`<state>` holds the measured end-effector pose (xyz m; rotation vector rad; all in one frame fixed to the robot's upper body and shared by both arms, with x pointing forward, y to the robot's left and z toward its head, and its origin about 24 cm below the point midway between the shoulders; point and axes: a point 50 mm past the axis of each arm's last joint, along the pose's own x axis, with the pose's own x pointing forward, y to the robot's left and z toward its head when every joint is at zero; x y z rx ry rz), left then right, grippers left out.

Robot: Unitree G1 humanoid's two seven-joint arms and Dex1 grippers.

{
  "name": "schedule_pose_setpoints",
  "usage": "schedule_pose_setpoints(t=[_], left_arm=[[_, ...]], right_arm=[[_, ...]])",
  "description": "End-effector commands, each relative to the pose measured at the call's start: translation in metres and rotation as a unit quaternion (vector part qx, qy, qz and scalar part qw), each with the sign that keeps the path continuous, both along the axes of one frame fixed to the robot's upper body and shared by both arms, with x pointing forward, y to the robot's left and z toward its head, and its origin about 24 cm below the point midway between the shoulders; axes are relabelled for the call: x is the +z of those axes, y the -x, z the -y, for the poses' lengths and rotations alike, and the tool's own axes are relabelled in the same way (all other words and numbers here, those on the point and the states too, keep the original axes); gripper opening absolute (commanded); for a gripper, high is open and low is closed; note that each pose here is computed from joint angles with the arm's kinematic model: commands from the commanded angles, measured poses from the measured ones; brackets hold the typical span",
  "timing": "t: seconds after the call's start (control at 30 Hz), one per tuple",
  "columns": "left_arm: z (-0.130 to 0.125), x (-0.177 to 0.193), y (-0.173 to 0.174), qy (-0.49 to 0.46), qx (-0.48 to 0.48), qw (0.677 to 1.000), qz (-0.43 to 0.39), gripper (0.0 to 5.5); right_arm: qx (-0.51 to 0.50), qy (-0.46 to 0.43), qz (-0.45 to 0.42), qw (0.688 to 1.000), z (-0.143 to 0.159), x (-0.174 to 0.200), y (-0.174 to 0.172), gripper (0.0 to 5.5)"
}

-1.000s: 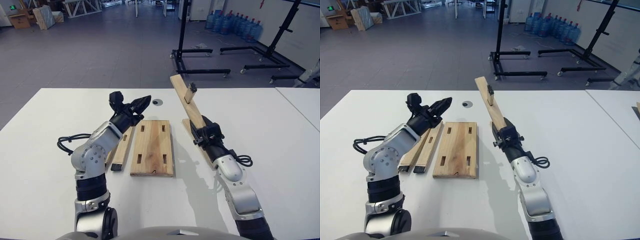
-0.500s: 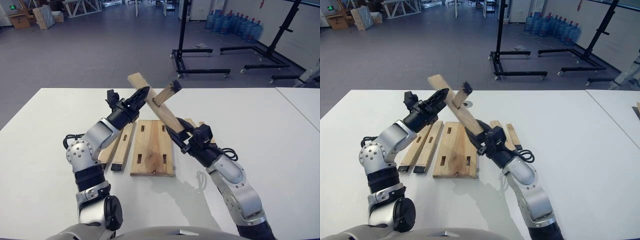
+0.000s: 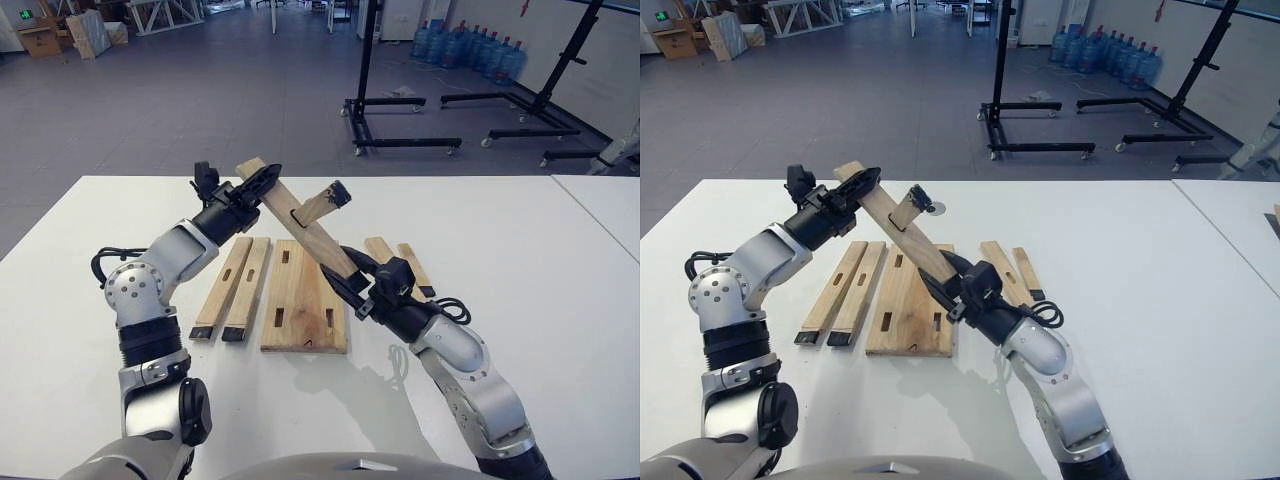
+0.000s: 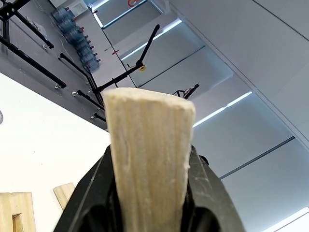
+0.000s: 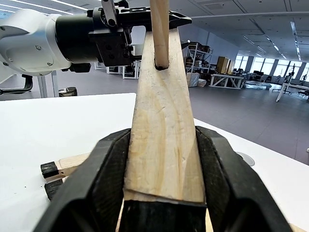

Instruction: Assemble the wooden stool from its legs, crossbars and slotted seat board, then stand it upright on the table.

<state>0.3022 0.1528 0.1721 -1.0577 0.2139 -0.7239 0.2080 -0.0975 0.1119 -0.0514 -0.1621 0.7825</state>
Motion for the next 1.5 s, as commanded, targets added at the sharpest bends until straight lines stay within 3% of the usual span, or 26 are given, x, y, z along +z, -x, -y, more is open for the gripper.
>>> schedule_pose_setpoints(t=[0.03,0.17,0.23,0.4,0.53,0.73,1.07,1.27,1.5], left_arm=[[0.0,0.006,0.0,0.004,-0.002,1.0,0.004,1.01],[0.0,0.007,-0.001,0.018,0.006,1.0,0.001,1.01],[-0.001,0.008,-0.001,0.025,0.016,1.0,0.001,1.01],[-0.008,0.009,-0.001,-0.009,0.063,0.998,0.013,1.01],[-0.039,0.007,0.016,-0.159,0.19,0.968,0.04,1.01],[-0.056,-0.013,0.053,-0.164,0.278,0.946,-0.021,1.01],[-0.06,-0.041,0.091,-0.174,0.285,0.933,-0.132,1.01],[-0.077,-0.022,0.081,-0.191,0.313,0.926,-0.095,1.01],[-0.052,-0.034,0.081,-0.211,0.278,0.934,-0.075,1.01]], right_arm=[[-0.007,-0.003,0.003,1.0,0.001,0.001,0.001,2.01],[-0.029,-0.006,0.001,1.0,0.004,0.0,-0.003,2.01],[-0.048,-0.021,-0.001,0.999,0.006,0.002,-0.006,2.61],[-0.078,-0.058,-0.011,0.995,0.013,0.005,-0.013,3.38],[-0.147,-0.076,-0.034,0.986,0.036,-0.001,-0.018,3.38],[-0.199,-0.065,-0.052,0.976,0.051,-0.012,-0.013,3.38],[-0.246,-0.057,-0.062,0.966,0.058,-0.02,0.002,3.38],[-0.252,-0.061,-0.067,0.963,0.054,-0.023,0.009,3.38],[-0.241,-0.059,-0.065,0.967,0.049,-0.023,0.006,3.38]])
